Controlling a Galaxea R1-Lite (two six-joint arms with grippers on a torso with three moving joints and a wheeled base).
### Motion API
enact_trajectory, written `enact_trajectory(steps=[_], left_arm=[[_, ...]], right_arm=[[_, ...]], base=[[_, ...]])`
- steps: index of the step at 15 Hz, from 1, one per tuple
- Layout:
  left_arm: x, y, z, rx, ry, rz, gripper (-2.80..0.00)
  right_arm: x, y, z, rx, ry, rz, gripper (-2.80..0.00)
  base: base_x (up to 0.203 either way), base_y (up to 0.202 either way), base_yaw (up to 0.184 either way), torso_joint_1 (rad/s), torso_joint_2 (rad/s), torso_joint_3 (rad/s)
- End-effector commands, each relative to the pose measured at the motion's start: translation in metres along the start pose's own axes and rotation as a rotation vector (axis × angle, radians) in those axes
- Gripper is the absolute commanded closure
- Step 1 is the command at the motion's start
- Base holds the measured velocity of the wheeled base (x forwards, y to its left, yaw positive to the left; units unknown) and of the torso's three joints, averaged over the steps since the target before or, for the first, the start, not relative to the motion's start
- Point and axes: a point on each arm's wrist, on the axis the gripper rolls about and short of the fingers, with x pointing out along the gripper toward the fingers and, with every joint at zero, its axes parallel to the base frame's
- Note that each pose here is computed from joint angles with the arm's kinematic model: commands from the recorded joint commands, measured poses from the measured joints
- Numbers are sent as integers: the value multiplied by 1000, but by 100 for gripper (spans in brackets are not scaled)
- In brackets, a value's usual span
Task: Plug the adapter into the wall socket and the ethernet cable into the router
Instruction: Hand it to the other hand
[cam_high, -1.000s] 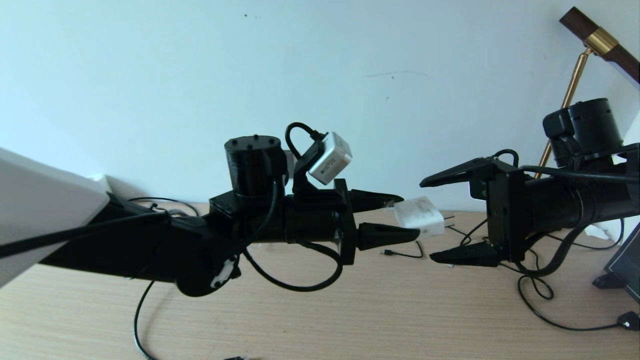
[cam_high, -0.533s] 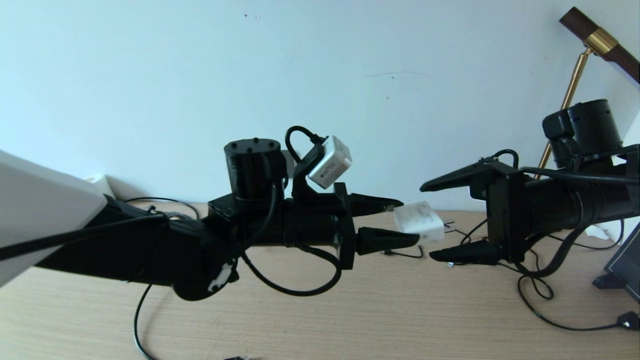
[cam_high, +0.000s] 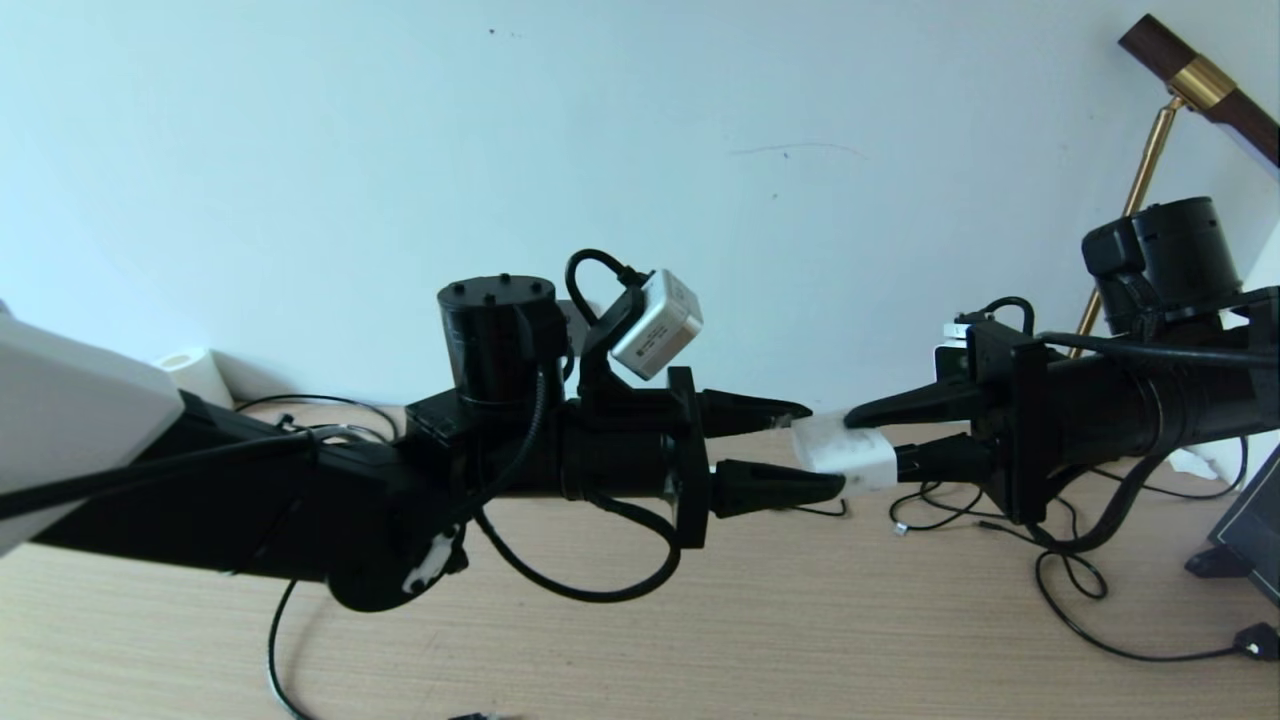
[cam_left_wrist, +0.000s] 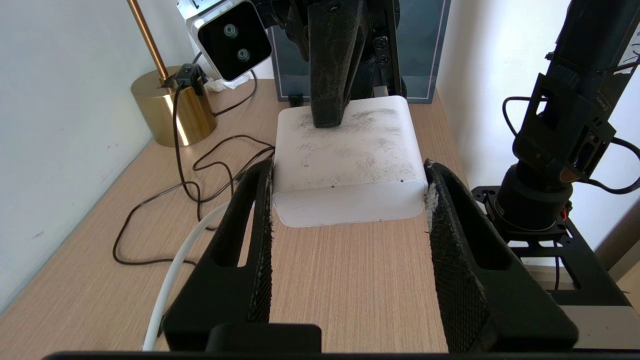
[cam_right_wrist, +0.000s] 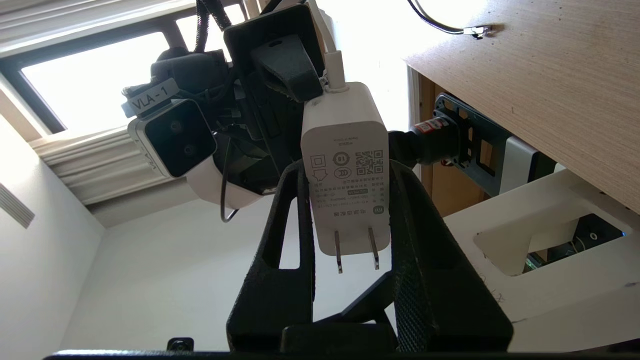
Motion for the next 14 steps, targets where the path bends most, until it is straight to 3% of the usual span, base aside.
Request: enact_trajectory(steps=[1,7,8,10,14], left_arm=[[1,-1,1,6,-5,-8,0],[-1,-3,0,-16,11,-9,0],[-1,-4,1,-14,10,-10,-280],[-2,-4,2,-2,2,-5,-280],[-7,-4,12,99,-42,17,-280]], right_arm=[[1,0,0,11,9,1,0],[2,0,0,11,13,0,0],[2,0,0,13,14,1,0],[2,0,0,15,14,2,0],[0,3,0,38,24,13,0]], base=[[0,0,0,0,0,0],[0,0,0,0,0,0],[0,0,0,0,0,0],[0,0,0,0,0,0],[0,0,0,0,0,0]])
